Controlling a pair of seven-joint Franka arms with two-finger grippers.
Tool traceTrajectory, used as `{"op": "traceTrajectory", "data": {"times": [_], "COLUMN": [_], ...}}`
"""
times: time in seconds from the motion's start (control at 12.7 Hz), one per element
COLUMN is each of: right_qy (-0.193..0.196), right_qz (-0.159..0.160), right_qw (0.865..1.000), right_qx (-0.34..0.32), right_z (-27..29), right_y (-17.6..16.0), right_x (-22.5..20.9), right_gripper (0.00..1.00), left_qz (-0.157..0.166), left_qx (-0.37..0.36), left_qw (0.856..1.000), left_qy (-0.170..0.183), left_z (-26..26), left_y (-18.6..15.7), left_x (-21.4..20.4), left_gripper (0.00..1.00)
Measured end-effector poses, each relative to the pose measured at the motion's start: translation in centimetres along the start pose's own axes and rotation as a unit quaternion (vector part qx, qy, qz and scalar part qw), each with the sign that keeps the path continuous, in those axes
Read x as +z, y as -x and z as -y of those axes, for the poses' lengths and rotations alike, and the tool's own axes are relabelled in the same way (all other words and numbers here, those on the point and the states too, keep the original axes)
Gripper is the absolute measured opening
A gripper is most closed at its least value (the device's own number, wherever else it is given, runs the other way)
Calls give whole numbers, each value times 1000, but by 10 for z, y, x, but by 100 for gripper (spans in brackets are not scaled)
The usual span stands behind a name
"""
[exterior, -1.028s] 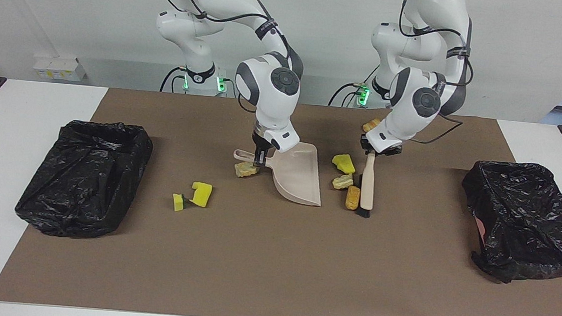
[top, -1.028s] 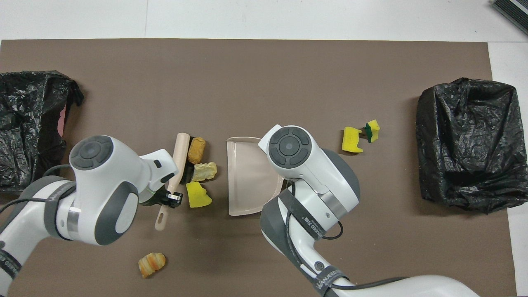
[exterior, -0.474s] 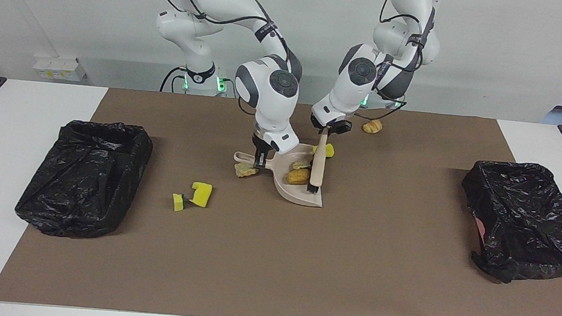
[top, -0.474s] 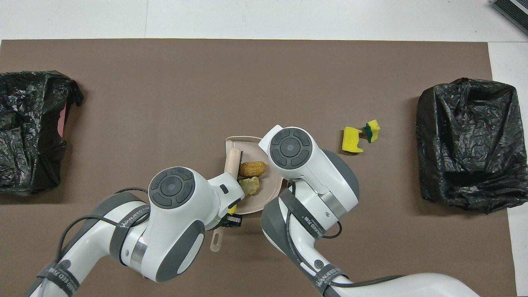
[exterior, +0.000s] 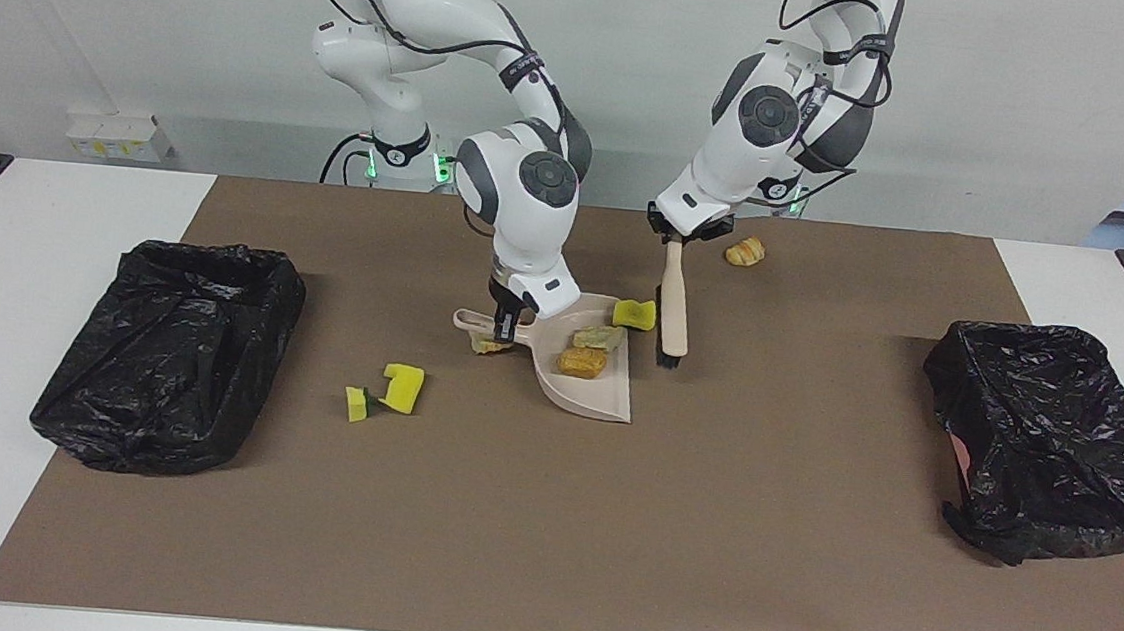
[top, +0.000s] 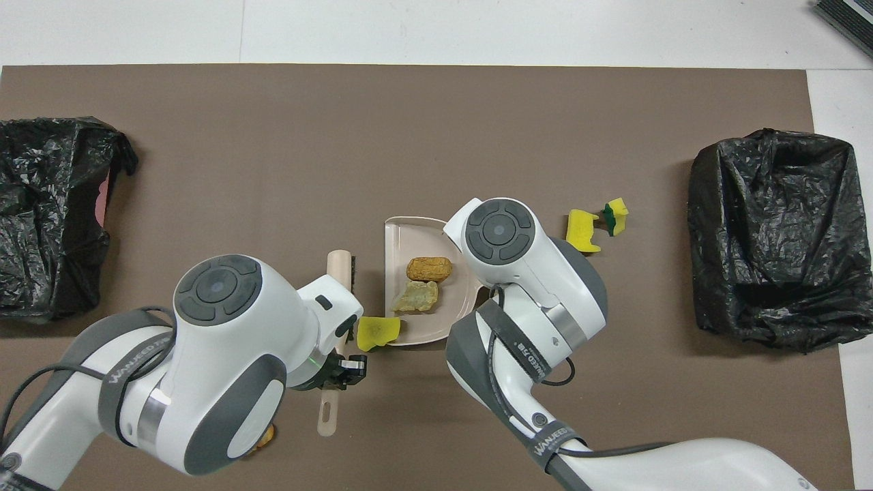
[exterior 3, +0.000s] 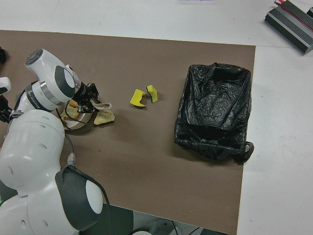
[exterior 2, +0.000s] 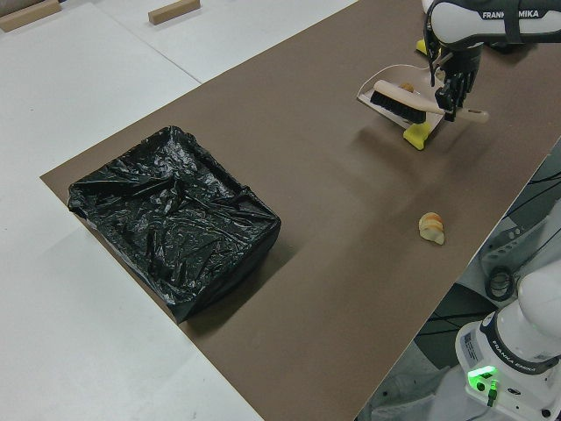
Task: Sweep and dump trash in bin
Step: 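Push the scraps and sponge into the dustpan with the left gripper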
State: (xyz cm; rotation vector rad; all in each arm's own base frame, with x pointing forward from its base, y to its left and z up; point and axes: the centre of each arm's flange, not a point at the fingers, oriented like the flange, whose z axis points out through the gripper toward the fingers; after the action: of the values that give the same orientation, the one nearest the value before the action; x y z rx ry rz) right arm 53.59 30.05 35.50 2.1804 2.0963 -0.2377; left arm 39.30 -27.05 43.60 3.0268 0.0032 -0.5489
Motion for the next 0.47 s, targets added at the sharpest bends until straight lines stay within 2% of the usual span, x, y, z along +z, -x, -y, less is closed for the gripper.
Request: {"op": "traceTrajectory", "data": {"times": [0.24,0.47], "right_qy": [2,3], "right_qz": [0,1], "right_qw": [1000,1000], "right_qx": [-12,-28], "right_z": [4,10], "right_y": [-7,-15], "right_x": [-2,-2], "right_gripper": [31,31], "left_qz": [24,39], "left_qx": [-111,-205], "left_qw": [992,974], "left_qy": [-48,-87], "left_z": [18,39], "left_y": [18,40], "left_x": [12,29], "left_gripper": [26,26]}}
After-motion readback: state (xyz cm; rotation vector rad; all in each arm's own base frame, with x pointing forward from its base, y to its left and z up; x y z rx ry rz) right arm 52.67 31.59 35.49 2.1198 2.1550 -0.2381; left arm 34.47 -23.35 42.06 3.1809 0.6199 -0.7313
